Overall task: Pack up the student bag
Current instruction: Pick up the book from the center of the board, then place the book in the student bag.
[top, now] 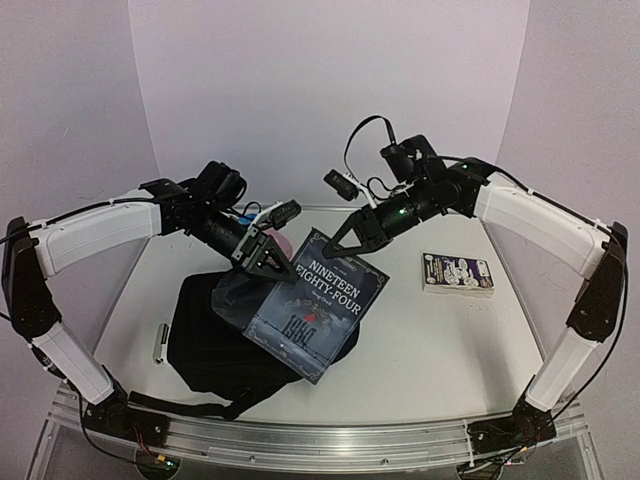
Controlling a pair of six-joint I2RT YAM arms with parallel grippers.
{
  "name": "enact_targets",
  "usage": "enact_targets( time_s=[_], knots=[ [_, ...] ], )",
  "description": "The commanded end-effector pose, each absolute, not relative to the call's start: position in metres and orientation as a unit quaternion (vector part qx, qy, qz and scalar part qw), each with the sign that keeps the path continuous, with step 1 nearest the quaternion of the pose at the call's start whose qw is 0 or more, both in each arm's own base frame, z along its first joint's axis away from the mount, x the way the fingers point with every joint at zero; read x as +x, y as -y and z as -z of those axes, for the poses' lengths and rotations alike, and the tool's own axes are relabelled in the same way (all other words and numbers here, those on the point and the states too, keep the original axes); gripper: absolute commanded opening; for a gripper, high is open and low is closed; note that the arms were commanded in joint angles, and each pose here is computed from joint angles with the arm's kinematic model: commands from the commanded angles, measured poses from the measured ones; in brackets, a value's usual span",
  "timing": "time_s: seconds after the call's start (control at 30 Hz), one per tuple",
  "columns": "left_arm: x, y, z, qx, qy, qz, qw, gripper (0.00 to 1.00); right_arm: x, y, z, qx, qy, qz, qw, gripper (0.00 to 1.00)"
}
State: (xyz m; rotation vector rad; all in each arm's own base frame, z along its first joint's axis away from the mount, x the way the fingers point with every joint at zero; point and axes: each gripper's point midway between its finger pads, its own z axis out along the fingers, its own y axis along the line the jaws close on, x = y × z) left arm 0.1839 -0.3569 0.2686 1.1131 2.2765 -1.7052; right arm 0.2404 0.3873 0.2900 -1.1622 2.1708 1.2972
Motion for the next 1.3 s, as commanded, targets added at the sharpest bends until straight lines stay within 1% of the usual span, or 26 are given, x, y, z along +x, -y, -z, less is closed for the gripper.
enact_targets(
  time_s=[0.0,0.03,0.1,0.17,0.27,0.37,0.5,0.73,0.77,0.83,0.93,1.1,1.13,1.17,1.27],
  knots=[
    [0.234,0.344,-0.285,0.299,-0.784,0.517,0.171,0.62,0.283,-0.374,-0.304,-0.33,-0.814,-0.387,0.281,0.0],
    [0.244,0.334,-0.281,0.272,-0.797,0.507,0.182,0.67,0.291,-0.369,-0.309,-0.311,-0.818,-0.382,0.297,0.0],
    [0.263,0.311,-0.271,0.209,-0.822,0.491,0.197,0.73,0.308,-0.355,-0.321,-0.266,-0.823,-0.381,0.328,0.0],
    [0.282,0.282,-0.259,0.134,-0.847,0.469,0.211,0.77,0.326,-0.335,-0.334,-0.213,-0.826,-0.378,0.36,0.0],
    [0.299,0.236,-0.234,0.029,-0.887,0.398,0.234,0.85,0.349,-0.295,-0.352,-0.126,-0.829,-0.364,0.406,0.0],
    [0.299,0.203,-0.211,-0.042,-0.907,0.352,0.229,0.94,0.365,-0.26,-0.353,-0.052,-0.835,-0.343,0.426,0.0],
    [0.293,0.183,-0.183,-0.106,-0.914,0.339,0.196,0.97,0.367,-0.247,-0.347,-0.022,-0.84,-0.331,0.429,0.0],
    [0.284,0.182,-0.151,-0.145,-0.919,0.334,0.149,0.97,0.363,-0.246,-0.354,-0.012,-0.834,-0.346,0.43,0.0],
    [0.283,0.184,-0.148,-0.146,-0.918,0.34,0.144,0.96,0.362,-0.246,-0.355,-0.012,-0.833,-0.347,0.431,0.0],
    [0.284,0.19,-0.146,-0.142,-0.913,0.358,0.137,0.9,0.362,-0.247,-0.356,-0.012,-0.832,-0.352,0.429,0.0],
    [0.285,0.199,-0.14,-0.139,-0.906,0.38,0.121,0.76,0.36,-0.252,-0.358,-0.014,-0.829,-0.367,0.422,0.0],
    [0.286,0.2,-0.121,-0.141,-0.913,0.369,0.1,0.64,0.355,-0.258,-0.363,-0.003,-0.822,-0.399,0.407,0.0],
    [0.287,0.202,-0.119,-0.14,-0.913,0.371,0.097,0.59,0.354,-0.26,-0.362,0.001,-0.821,-0.407,0.401,0.0],
    [0.288,0.204,-0.12,-0.137,-0.911,0.377,0.097,0.52,0.353,-0.261,-0.362,0.006,-0.817,-0.417,0.398,0.0],
    [0.294,0.212,-0.129,-0.124,-0.901,0.402,0.107,0.24,0.351,-0.266,-0.357,0.023,-0.809,-0.446,0.382,0.0]
  ],
)
